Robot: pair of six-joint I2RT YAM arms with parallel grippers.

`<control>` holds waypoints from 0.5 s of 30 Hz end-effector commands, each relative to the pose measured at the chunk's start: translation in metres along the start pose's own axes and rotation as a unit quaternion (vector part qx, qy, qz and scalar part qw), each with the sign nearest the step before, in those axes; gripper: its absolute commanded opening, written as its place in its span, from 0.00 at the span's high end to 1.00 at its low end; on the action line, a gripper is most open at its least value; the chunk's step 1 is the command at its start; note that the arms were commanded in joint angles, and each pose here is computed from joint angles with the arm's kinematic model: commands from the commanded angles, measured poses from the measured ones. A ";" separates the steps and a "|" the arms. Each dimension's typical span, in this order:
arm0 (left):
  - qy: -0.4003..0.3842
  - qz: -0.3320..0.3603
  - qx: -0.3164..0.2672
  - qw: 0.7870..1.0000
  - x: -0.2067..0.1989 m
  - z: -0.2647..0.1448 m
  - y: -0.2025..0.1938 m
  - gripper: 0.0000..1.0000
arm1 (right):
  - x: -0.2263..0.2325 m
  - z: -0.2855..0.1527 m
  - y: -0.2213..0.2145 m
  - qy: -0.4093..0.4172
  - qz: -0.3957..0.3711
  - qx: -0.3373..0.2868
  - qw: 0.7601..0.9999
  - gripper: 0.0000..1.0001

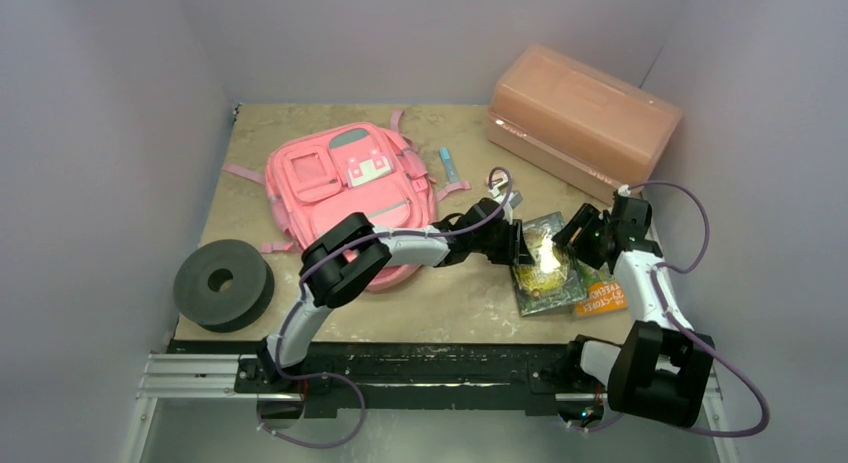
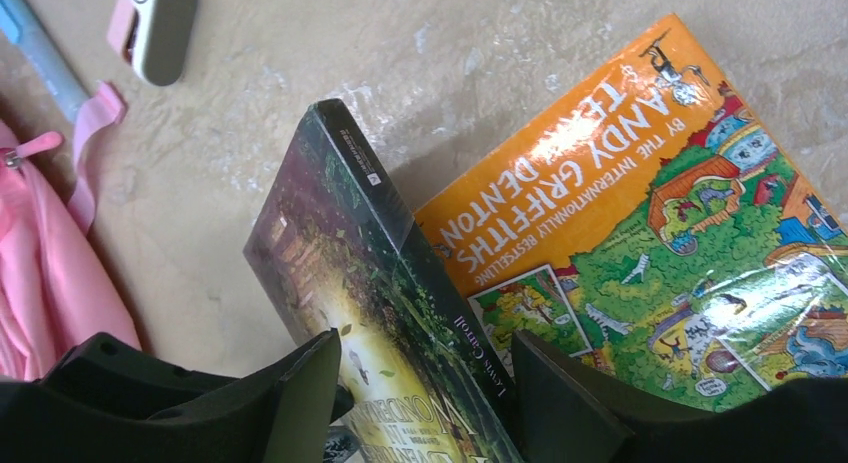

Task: Pack the student bag
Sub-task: Pick up the book from the center of the board.

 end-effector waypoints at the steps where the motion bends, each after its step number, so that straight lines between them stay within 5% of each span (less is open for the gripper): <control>1: 0.032 -0.008 0.015 0.999 0.031 0.001 -0.018 0.71 | 0.039 -0.015 -0.020 0.132 0.010 0.055 0.990 0.37; 15: 0.009 -0.009 0.013 1.000 0.027 -0.019 -0.021 0.73 | 0.073 -0.054 -0.046 0.210 -0.062 0.092 0.971 0.42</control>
Point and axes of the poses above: each gripper's point midway between its finger pads, its own z axis out along the fingers, its own x axis along the line the jaws close on, y = z × x, the point moved 4 cm from there along -z, back along the fingers, and after that the axes turned 10 degrees about -z, right-handed, at the moved point
